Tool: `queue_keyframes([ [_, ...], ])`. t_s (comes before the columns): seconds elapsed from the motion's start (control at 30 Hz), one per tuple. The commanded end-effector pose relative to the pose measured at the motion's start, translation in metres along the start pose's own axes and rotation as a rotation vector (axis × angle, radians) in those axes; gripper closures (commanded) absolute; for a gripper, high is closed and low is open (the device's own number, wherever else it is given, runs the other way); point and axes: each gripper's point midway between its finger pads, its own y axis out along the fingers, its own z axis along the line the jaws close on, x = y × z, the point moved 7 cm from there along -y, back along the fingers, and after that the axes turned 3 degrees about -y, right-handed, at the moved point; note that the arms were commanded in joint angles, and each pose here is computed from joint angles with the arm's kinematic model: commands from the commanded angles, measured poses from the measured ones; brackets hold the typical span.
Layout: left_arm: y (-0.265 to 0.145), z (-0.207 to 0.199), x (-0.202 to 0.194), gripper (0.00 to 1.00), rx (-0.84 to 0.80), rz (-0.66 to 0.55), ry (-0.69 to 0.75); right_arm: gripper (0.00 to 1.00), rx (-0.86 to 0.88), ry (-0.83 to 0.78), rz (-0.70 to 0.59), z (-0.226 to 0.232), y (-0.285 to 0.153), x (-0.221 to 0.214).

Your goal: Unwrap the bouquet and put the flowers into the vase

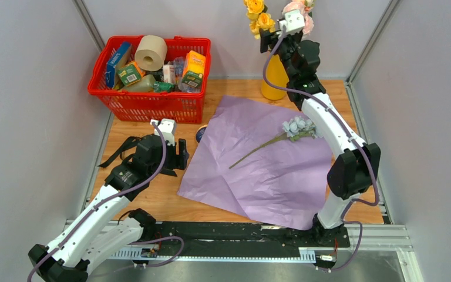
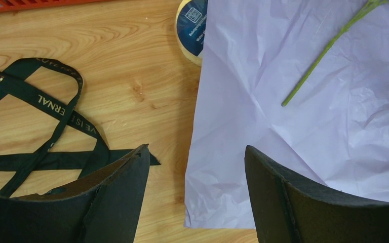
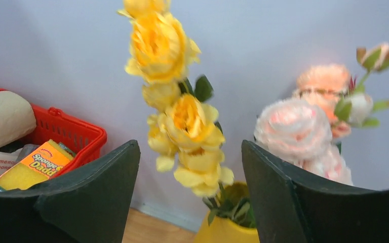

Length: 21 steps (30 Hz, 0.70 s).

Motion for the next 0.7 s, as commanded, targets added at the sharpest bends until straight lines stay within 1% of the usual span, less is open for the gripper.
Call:
queue_keyframes([
  [0.0,-0.006,-0.004,0.015,0.23,-0.022,-0.062,0.006,0.18,0.018,-0.264,-0.069,0.013,0.024,0.021],
  [0.03,-0.006,-0.004,0.015,0.23,-0.020,-0.061,0.006,0.16,0.005,-0.285,-0.081,0.012,0.029,0.025],
  [0.1,-0.005,-0.003,0.015,0.23,-0.016,-0.058,0.007,0.12,-0.009,-0.307,-0.083,0.014,0.042,0.018],
  [0.17,-0.005,-0.003,0.015,0.23,-0.010,-0.060,0.007,0.11,-0.030,-0.326,-0.089,0.013,0.054,0.015],
  [0.27,-0.005,-0.002,0.014,0.23,-0.001,-0.058,0.006,0.10,-0.067,-0.351,-0.096,0.013,0.071,0.008],
  [0.33,-0.005,-0.001,0.014,0.23,0.002,-0.059,0.006,0.12,-0.118,-0.360,-0.083,0.009,0.080,0.000],
  [0.4,-0.005,-0.001,0.014,0.23,0.005,-0.058,0.006,0.21,-0.161,-0.366,-0.067,0.006,0.086,-0.007],
  [0.5,-0.004,-0.001,0.014,0.23,0.007,-0.057,0.007,0.39,-0.195,-0.374,-0.033,0.003,0.086,-0.021],
  [0.53,-0.004,-0.001,0.014,0.23,0.007,-0.056,0.007,0.41,-0.215,-0.374,-0.017,0.002,0.085,-0.027],
  [0.6,-0.004,-0.001,0.014,0.23,0.005,-0.053,0.007,0.55,-0.252,-0.371,0.021,-0.003,0.082,-0.039],
  [0.67,-0.003,-0.002,0.014,0.23,0.004,-0.051,0.008,0.63,-0.303,-0.355,0.050,-0.009,0.077,-0.046],
])
